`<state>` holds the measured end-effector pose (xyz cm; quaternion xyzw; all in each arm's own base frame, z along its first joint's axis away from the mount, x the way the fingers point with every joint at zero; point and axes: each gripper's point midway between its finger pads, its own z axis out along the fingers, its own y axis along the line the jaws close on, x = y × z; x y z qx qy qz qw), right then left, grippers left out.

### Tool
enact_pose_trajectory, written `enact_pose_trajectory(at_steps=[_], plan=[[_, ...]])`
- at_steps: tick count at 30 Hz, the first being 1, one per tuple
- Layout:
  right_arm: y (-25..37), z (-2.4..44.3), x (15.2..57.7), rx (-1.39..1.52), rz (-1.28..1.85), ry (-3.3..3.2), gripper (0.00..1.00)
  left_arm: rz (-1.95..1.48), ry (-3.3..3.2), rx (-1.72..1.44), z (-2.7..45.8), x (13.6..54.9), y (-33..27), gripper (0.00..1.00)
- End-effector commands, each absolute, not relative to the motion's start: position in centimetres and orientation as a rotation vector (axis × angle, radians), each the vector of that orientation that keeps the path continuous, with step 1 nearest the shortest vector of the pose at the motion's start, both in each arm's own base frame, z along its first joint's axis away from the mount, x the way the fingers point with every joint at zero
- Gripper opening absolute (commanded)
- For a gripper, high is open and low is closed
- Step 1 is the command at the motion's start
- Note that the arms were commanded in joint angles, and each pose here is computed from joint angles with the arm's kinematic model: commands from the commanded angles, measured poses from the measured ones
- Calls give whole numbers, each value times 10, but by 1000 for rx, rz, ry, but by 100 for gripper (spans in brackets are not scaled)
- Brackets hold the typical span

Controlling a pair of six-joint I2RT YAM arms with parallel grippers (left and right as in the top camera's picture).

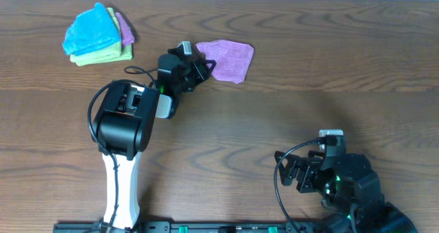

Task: Fold the cloth
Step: 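Regrasp the folded cloth with the left gripper and lift it, then carry the folded cloth with the left gripper onto the cloth stack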

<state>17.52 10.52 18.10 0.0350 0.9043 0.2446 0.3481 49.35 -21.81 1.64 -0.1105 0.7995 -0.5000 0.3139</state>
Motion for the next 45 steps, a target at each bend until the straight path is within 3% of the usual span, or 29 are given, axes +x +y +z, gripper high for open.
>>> enact_pose_trajectory(at_steps=[1,21,34,45], plan=[[105,177,173,98,639,2358,99,-1348,2256,-286,-43,467,-215,6],[102,178,177,111,613,2344,99,-1200,2156,-365,101,501,-135,6],[102,178,177,111,613,2344,99,-1105,2142,-334,159,538,-105,6],[102,178,177,111,613,2344,99,-859,2037,-410,209,574,-27,6]])
